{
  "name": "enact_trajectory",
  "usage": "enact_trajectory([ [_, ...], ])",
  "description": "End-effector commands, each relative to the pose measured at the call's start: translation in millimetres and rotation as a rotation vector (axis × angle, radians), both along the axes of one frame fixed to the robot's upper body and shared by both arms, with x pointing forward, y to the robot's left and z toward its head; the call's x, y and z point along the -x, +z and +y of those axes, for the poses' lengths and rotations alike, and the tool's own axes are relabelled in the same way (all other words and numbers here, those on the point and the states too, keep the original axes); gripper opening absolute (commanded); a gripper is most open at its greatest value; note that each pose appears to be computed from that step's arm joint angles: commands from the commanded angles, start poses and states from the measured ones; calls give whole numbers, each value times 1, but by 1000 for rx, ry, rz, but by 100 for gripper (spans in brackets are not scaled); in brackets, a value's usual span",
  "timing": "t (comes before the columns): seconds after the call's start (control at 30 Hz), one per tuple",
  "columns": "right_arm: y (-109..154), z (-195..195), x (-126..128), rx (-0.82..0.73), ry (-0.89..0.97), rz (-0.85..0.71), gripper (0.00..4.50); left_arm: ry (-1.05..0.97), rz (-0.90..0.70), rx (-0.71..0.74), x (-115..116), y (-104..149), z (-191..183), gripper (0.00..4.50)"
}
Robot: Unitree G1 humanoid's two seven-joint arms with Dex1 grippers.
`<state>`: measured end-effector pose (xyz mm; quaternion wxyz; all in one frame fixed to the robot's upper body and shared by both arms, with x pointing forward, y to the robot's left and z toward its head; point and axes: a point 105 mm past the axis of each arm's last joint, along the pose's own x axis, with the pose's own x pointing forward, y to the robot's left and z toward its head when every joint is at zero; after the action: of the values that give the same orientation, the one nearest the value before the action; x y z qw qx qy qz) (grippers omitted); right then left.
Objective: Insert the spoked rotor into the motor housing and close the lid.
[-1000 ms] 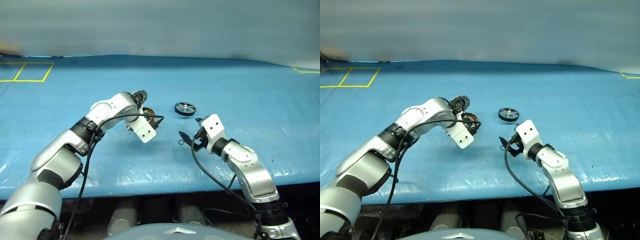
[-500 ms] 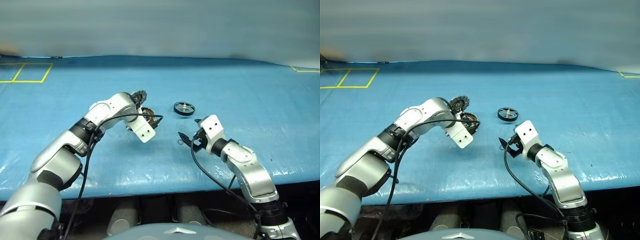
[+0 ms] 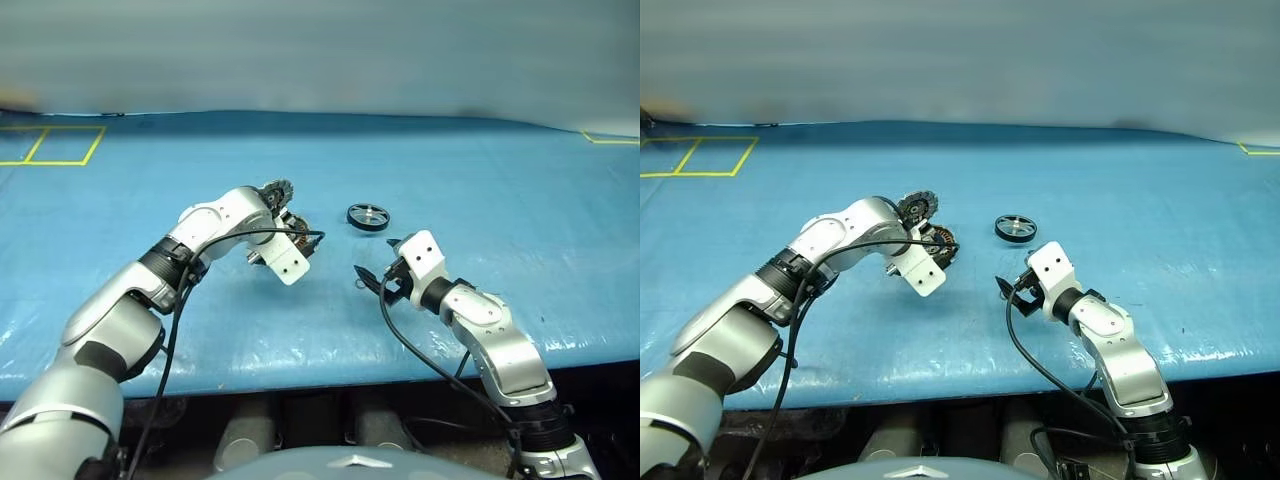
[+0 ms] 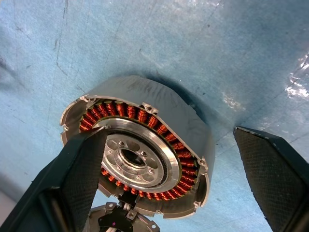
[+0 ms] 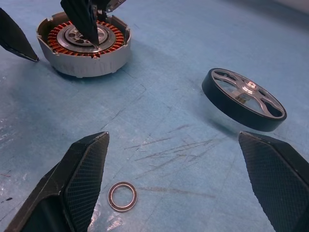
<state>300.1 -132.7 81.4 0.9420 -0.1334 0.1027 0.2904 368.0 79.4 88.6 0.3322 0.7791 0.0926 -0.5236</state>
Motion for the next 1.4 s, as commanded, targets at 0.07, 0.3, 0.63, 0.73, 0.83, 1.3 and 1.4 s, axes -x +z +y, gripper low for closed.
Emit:
enact_trajectory([
  [0.07, 14, 3, -1, -6, 22, -47, 450, 89, -22, 53, -9, 0, 4, 449],
  [0.3, 13, 4, -1, 1, 35, -40, 450, 134, -6, 44, -10, -4, 10, 449],
  [0.63, 13, 6, -2, 7, 52, -34, 450, 134, 37, -18, -2, -12, 17, 449],
  [0.73, 12, 6, -1, 12, 59, -25, 450, 154, 13, -2, -6, -6, 19, 449],
  [0.83, 12, 6, -1, 21, 73, -19, 450, 168, -3, 17, -8, -1, 19, 449],
  [1.3, 15, 10, -5, 52, 133, -6, 450, 204, -11, 5, -2, 6, 33, 449],
  [1.4, 15, 12, -5, 55, 141, -5, 450, 213, -20, 28, -3, 11, 31, 449],
])
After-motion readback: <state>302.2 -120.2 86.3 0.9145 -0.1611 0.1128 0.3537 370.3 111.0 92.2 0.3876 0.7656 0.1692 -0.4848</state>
